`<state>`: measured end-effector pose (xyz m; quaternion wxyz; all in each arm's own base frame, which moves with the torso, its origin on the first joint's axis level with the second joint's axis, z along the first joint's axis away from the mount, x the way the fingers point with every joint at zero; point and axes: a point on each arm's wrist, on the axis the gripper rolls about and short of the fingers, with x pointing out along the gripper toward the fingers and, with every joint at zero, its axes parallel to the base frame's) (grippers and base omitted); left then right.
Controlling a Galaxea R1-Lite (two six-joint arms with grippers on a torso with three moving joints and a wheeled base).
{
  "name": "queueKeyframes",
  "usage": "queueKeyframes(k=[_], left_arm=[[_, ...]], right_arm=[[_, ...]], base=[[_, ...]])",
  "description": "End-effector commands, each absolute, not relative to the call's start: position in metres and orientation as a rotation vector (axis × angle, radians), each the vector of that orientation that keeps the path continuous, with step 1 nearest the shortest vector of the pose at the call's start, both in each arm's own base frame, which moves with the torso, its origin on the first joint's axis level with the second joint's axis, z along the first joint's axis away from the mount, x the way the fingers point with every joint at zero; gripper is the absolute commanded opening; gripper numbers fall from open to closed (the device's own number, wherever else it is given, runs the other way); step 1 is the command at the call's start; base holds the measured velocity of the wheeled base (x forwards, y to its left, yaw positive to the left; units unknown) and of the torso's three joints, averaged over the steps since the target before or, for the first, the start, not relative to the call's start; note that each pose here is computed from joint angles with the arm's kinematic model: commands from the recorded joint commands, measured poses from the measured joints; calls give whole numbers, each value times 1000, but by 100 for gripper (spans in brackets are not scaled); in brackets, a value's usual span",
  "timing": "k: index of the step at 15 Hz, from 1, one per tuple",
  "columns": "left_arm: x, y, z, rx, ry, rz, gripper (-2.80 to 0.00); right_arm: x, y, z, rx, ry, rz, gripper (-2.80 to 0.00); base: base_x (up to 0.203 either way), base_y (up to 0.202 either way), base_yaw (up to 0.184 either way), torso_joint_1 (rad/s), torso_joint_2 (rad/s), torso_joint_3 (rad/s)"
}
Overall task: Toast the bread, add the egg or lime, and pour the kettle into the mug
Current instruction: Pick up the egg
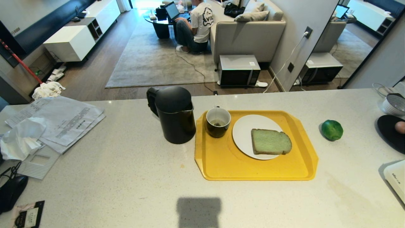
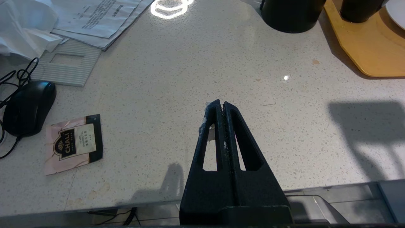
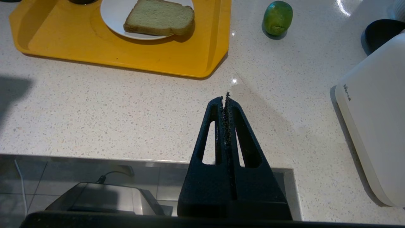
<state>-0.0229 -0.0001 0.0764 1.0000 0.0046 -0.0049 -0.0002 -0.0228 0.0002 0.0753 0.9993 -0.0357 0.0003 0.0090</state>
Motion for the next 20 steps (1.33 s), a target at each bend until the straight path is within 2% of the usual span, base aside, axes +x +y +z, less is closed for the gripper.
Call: queueKeyframes(k=[1,20], left_arm=[[-23,0,76,9,-11,0,-280],[-23,0,76,14,-11,0,-280]], right_arm=[[-23,0,75,-72,3,20,-280],[-23,0,75,-67,2,25,-280]], base=[[0,0,0,0,0,0],[0,0,0,0,0,0]])
